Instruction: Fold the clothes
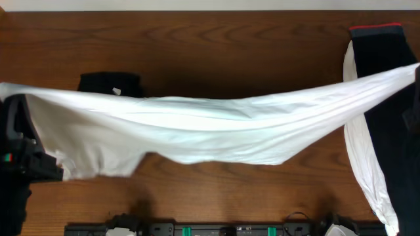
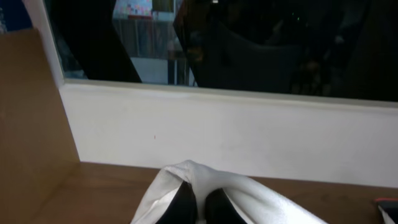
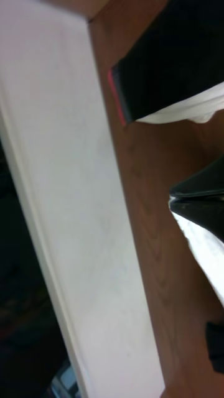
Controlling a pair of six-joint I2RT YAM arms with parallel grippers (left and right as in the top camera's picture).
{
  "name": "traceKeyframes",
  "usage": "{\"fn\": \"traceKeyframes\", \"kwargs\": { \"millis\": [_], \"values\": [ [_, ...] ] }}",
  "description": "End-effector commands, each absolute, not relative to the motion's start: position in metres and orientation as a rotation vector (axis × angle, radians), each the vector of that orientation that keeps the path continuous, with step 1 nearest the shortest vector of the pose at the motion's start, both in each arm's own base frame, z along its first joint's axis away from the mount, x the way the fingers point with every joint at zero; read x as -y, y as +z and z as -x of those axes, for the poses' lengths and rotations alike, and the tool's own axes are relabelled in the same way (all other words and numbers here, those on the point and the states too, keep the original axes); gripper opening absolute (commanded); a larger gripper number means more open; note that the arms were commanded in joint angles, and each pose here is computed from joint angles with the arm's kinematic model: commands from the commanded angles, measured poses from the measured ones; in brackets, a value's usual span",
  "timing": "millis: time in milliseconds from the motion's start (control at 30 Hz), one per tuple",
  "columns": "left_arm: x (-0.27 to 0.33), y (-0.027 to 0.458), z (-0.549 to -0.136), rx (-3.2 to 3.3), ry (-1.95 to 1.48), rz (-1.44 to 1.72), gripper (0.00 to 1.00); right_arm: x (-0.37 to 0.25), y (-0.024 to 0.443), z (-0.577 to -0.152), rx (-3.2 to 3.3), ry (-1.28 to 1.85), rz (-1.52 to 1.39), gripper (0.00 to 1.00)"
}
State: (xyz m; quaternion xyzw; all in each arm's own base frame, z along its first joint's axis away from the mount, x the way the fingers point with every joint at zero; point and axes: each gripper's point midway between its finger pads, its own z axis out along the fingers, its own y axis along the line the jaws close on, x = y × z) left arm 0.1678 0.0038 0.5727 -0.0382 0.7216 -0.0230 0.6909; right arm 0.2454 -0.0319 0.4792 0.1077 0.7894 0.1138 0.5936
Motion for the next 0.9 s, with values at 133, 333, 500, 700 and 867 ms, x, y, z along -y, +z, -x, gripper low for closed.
{"fn": "traceKeyframes", "kwargs": {
  "millis": [133, 333, 500, 700, 867],
  "values": [
    [0.006, 0.542, -0.239, -1.780, -0.017, 0.040, 0.06, 0.064, 0.446, -0.270, -1.951, 0.224, -0.405, 0.02],
    [0.017, 0.480, -0.340, -2.008, 0.011, 0.023, 0.06, 0.087, 0.394, -0.325, -2.109, 0.300, -0.476, 0.01],
    [0.027, 0.408, -0.431, -2.167, 0.036, 0.003, 0.06, 0.100, 0.341, -0.383, -2.222, 0.363, -0.494, 0.04],
    [0.035, 0.324, -0.518, -2.257, 0.055, -0.013, 0.13, 0.085, 0.293, -0.461, -2.243, 0.478, -0.347, 0.21],
    [0.030, 0.288, -0.532, -2.330, 0.092, -0.015, 0.75, 0.083, 0.264, -0.471, -2.306, 0.468, -0.292, 0.48]
  ]
}}
